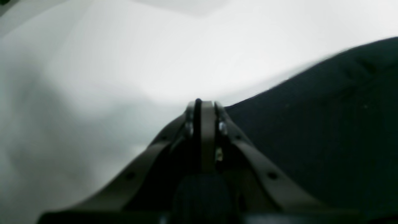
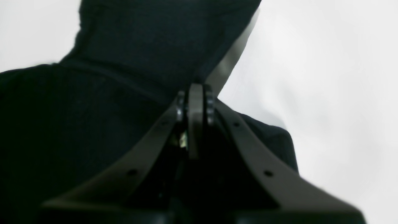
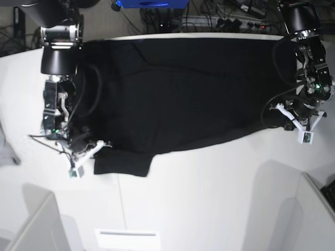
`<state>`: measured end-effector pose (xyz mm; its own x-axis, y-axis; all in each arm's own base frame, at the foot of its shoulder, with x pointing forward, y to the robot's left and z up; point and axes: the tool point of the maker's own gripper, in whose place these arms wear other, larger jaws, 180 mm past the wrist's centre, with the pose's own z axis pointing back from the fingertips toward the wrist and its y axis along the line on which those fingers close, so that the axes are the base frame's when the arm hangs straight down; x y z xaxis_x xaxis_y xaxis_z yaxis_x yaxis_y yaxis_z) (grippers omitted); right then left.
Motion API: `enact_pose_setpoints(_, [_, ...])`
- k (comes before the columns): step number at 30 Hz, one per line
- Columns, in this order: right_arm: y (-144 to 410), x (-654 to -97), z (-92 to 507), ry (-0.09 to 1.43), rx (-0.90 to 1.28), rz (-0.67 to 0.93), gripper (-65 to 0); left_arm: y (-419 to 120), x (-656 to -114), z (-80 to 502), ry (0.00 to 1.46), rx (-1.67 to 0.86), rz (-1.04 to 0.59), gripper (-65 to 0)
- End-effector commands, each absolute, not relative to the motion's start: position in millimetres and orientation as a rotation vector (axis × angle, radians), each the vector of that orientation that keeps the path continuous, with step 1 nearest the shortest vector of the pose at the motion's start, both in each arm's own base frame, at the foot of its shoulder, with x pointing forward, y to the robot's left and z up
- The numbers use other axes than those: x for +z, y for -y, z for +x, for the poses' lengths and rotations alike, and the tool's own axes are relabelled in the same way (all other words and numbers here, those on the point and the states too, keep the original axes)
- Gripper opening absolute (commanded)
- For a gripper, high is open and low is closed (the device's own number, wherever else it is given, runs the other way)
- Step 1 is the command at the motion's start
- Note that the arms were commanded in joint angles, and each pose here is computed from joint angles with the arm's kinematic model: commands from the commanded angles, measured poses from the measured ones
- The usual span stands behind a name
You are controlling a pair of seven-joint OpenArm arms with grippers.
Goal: Fold the T-shirt properly
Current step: 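Lift the hem and side edge with both grippers and fold toward the collar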
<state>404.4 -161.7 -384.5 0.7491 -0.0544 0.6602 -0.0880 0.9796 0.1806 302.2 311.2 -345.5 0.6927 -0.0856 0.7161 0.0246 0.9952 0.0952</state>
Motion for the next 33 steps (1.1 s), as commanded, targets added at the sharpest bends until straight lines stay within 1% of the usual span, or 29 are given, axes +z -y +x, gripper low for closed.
enact_pose_setpoints(1, [174.3, -360.7, 418.0, 0.796, 0.007, 0.187, -65.0, -314.9, -330.1, 307.7, 0.85, -0.074, 0.102, -65.0])
enact_pose_setpoints(3, [178.3, -359.2, 413.2, 0.793, -0.001, 0.182, -65.0, -311.4, -332.1, 301.4, 0.844, -0.079, 0.09, -65.0])
enact_pose_setpoints(8, [178.2, -353.9, 402.4, 0.787, 0.016, 0.171, -65.0, -301.1, -330.2, 291.3, 0.866, -0.031, -0.024, -65.0])
enact_pose_setpoints(12, [176.0, -348.1, 391.8, 0.795, 0.035, 0.161, -65.0, -307.6, -322.8, 282.3, 0.882, -0.012, -0.014, -65.0])
enact_pose_setpoints(19, [173.9, -346.0, 375.9, 0.784, 0.054, 0.151, -65.0, -297.4, -318.5, 269.2, 0.877, -0.058, -0.008, -65.0])
enact_pose_setpoints(26, [191.0, -343.6, 354.1, 0.781, 0.008, 0.125, -65.0, -294.1, -324.5, 254.7, 0.844, -0.075, -0.006, -65.0])
enact_pose_setpoints(30, [189.5, -343.2, 344.5, 0.782, 0.018, 0.118, -65.0, -298.0, -324.4, 249.7, 0.83, -0.09, 0.009, -65.0])
enact_pose_setpoints(33, [188.4, -341.7, 338.9, 0.787, 0.026, 0.114, -65.0, -312.7, -312.7, 244.3, 0.851, -0.068, 0.049, -65.0])
